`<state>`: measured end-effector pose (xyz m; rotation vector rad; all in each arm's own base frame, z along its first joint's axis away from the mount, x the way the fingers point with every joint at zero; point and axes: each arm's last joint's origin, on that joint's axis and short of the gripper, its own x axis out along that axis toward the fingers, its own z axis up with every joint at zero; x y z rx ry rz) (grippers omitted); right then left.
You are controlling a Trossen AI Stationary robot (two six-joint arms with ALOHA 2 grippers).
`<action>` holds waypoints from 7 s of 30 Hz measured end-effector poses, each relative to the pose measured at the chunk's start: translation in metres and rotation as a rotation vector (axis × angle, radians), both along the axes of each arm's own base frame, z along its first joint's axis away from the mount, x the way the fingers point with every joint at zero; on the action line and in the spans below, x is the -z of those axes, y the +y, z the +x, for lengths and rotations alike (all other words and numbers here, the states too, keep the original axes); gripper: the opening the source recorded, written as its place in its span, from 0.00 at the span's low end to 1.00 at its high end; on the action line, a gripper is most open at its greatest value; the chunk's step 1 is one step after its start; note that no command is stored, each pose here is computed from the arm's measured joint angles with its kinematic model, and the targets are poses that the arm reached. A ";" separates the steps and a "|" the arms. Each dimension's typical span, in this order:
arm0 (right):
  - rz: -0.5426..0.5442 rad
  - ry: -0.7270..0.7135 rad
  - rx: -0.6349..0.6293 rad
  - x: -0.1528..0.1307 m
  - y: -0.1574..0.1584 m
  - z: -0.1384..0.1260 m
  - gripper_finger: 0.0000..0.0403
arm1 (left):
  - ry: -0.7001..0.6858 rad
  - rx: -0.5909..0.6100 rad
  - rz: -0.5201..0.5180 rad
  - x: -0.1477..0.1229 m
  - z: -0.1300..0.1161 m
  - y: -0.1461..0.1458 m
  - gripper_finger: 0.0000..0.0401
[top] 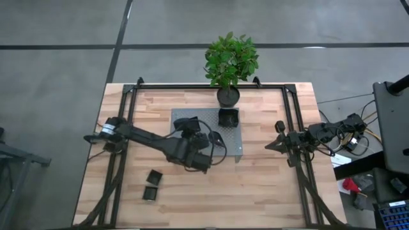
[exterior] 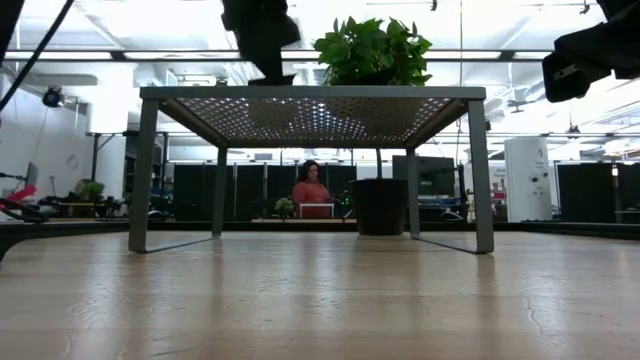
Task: Pick & Place Mini shaped plates
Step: Stack the black square plate on the black square plates on the shelf
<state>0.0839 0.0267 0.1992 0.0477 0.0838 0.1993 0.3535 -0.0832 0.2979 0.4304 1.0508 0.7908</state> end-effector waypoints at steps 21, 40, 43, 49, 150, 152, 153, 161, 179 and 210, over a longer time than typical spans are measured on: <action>0.003 -0.001 0.000 0.000 0.000 0.000 0.02 | -0.106 0.047 -0.160 -0.014 -0.020 0.017 0.00; 0.000 -0.001 0.000 0.000 0.000 0.000 0.02 | -0.188 0.080 -0.161 -0.005 -0.023 0.016 0.00; 0.000 -0.001 0.000 0.000 0.000 0.000 0.02 | -0.197 0.072 -0.151 -0.005 -0.023 0.017 0.00; 0.000 -0.001 0.000 0.000 0.000 0.000 0.02 | -0.201 0.057 -0.152 -0.004 -0.022 0.020 0.00; 0.003 -0.001 0.000 0.000 0.000 0.000 0.02 | 0.127 0.238 -0.884 0.128 -0.195 -0.168 0.22; 0.000 -0.001 0.000 0.000 0.000 0.000 0.02 | 0.131 0.236 -0.878 0.128 -0.195 -0.167 0.22; 0.001 -0.001 0.000 0.000 0.000 0.000 0.02 | 0.134 0.234 -0.874 0.128 -0.195 -0.166 0.22; 0.001 -0.001 0.000 0.000 0.000 0.000 0.02 | 0.139 0.207 -0.855 0.134 -0.196 -0.161 0.22; 0.002 -0.001 0.000 0.000 0.000 0.000 0.02 | 0.053 0.213 -0.961 0.111 -0.177 -0.173 0.00; 0.002 -0.001 0.000 0.000 0.000 0.000 0.02 | -0.662 0.304 -0.043 -0.027 -0.070 -0.123 0.00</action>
